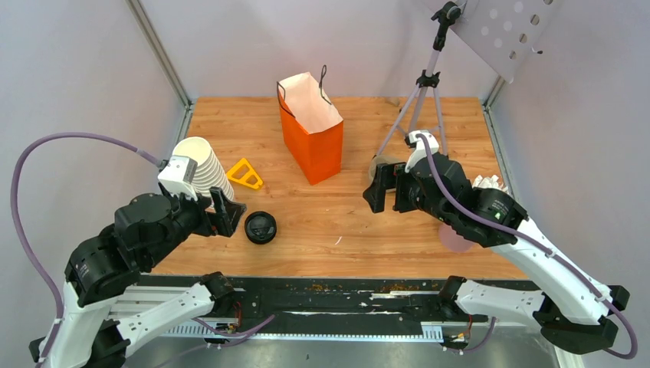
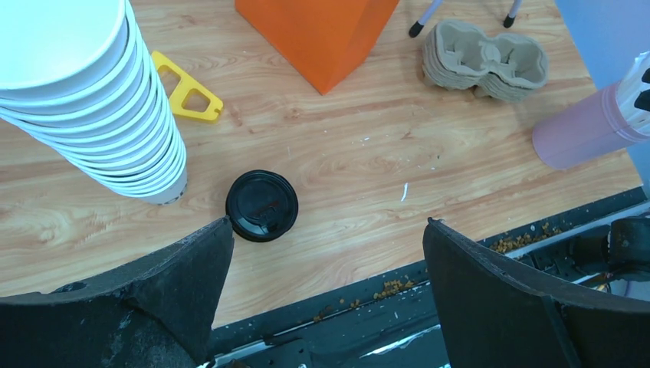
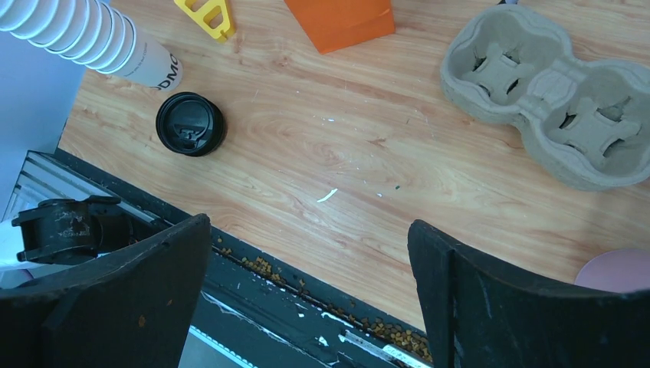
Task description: Pack the takeout coffee
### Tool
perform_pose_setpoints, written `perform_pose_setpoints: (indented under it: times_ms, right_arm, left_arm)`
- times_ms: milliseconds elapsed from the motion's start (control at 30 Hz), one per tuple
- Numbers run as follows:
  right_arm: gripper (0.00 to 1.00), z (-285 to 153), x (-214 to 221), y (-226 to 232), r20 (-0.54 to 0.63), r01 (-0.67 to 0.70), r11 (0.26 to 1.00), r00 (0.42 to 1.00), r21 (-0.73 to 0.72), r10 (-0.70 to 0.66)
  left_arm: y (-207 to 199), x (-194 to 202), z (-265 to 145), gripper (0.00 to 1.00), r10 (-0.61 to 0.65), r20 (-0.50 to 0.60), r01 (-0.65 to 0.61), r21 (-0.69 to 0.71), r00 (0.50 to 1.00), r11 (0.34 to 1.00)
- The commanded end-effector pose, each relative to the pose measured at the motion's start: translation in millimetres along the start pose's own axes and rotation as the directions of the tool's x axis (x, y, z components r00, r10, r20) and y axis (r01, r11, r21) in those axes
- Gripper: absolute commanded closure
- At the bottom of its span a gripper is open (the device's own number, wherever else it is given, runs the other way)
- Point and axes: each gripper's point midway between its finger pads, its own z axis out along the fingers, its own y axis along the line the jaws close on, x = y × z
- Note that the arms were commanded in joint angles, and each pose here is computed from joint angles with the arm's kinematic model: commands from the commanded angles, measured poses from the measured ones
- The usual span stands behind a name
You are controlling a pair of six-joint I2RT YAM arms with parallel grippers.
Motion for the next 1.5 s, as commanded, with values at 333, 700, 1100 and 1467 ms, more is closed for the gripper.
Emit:
perform_pose_setpoints:
  times_ms: [333,700,1100,1467]
  right_arm:
    - [0.00,-23,-18,3,0.139,-0.086,0.993,0.986,-0.084,0.097]
    - [0.01,-26,-8,26,0.115,0.028,0.973,0.993,-0.231,-0.002]
    - [0.01,-24,17,30,0.066,0.057,0.952,0.997,-0.299,-0.039]
    - [0.01,-26,22,32,0.065,0.054,0.943,0.997,-0.327,-0.034]
  left_arm:
    - [34,-22,15,0.00,0.084,0.053,-0.068,-0.252,0.995,0.965]
    - [45,-108,17,0.05,0.221,0.184,-0.103,-0.497,0.958,0.862]
    - [73,-142,37,0.06,0.081,0.200,0.041,-0.537,0.976,0.842]
    - [134,-128,18,0.27,-0.012,0.162,0.127,-0.727,0.987,0.674]
